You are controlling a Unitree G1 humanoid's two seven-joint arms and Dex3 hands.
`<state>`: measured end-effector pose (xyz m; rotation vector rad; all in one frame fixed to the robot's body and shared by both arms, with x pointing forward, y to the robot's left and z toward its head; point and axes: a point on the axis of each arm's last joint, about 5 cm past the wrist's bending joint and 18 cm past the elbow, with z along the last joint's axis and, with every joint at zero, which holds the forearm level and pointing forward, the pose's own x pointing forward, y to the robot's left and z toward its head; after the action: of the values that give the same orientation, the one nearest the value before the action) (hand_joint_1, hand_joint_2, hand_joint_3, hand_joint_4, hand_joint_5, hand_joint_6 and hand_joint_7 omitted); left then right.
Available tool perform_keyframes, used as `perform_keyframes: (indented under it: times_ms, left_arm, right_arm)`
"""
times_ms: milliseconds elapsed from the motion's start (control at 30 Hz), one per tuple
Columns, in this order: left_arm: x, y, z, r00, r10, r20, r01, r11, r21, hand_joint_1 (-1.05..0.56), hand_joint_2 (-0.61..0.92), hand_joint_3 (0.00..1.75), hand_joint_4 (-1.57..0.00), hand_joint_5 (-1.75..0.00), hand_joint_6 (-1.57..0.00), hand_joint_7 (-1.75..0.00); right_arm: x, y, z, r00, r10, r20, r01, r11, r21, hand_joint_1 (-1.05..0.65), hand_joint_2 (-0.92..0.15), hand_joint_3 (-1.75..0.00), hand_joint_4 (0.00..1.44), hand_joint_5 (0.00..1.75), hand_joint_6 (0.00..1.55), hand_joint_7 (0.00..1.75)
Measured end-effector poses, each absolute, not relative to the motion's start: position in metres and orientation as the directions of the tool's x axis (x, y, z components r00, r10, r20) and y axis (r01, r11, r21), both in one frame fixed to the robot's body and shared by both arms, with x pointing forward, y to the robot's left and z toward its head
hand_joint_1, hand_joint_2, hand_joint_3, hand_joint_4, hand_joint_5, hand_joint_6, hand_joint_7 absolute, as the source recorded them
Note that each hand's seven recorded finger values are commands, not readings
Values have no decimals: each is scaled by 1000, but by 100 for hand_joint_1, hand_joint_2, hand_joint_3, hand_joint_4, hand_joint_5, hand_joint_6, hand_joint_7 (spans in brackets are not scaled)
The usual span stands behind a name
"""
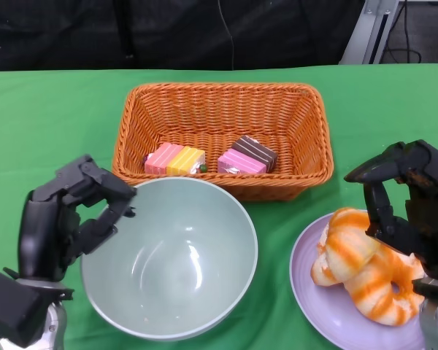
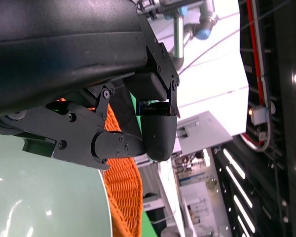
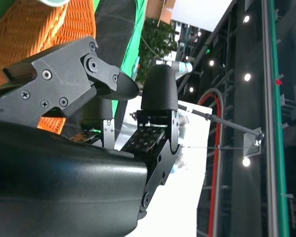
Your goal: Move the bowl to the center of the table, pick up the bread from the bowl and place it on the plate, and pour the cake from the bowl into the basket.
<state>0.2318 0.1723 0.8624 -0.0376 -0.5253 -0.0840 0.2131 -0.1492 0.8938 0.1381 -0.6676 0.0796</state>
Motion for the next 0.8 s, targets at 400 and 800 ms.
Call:
perform_keyframes:
  times_ms: [400, 800]
  left_arm:
    - [234, 177, 863, 867, -33, 498, 57, 998, -33, -23, 92, 32, -71, -175, -70, -150]
    - [238, 180, 866, 863, -48, 503, 68, 997, -21, -17, 92, 30, -72, -173, -70, -151]
  right_arm:
    - [212, -155, 893, 803, 11, 596, -124, 981, 149, -8, -68, -94, 70, 158, 67, 130]
    - [215, -161, 893, 818, -9, 575, -128, 972, 198, -8, -73, -84, 71, 158, 68, 129]
